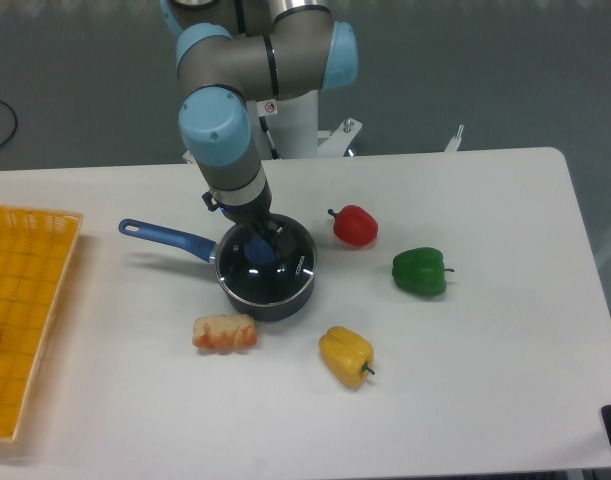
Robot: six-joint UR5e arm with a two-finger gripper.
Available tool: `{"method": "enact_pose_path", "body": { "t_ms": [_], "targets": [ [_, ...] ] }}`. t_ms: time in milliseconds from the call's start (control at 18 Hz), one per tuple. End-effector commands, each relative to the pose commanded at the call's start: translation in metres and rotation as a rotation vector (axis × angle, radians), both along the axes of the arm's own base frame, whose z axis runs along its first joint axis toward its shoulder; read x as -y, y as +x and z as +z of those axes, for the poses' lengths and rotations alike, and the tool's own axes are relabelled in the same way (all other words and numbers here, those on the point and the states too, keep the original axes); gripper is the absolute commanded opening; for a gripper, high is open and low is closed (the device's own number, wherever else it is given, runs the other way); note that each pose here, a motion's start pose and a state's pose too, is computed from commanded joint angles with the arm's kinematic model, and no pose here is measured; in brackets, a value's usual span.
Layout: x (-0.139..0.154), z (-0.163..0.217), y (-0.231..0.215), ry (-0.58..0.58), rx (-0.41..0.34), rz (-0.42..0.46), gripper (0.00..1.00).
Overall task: Open the lid
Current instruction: 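Close the gripper on the blue lid knob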
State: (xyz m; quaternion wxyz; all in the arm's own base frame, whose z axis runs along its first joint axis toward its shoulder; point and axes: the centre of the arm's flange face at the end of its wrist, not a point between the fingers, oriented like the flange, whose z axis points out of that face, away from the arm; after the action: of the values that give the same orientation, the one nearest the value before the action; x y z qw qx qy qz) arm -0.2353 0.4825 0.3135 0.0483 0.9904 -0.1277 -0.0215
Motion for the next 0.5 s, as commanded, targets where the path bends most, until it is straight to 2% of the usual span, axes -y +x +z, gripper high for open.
{"method": "enact_pose_path", "body": {
  "t_ms": [500],
  "targets": [
    [0.0, -0.015, -0.001, -0.004, -0.005, 0.006, 1.0]
  ]
}}
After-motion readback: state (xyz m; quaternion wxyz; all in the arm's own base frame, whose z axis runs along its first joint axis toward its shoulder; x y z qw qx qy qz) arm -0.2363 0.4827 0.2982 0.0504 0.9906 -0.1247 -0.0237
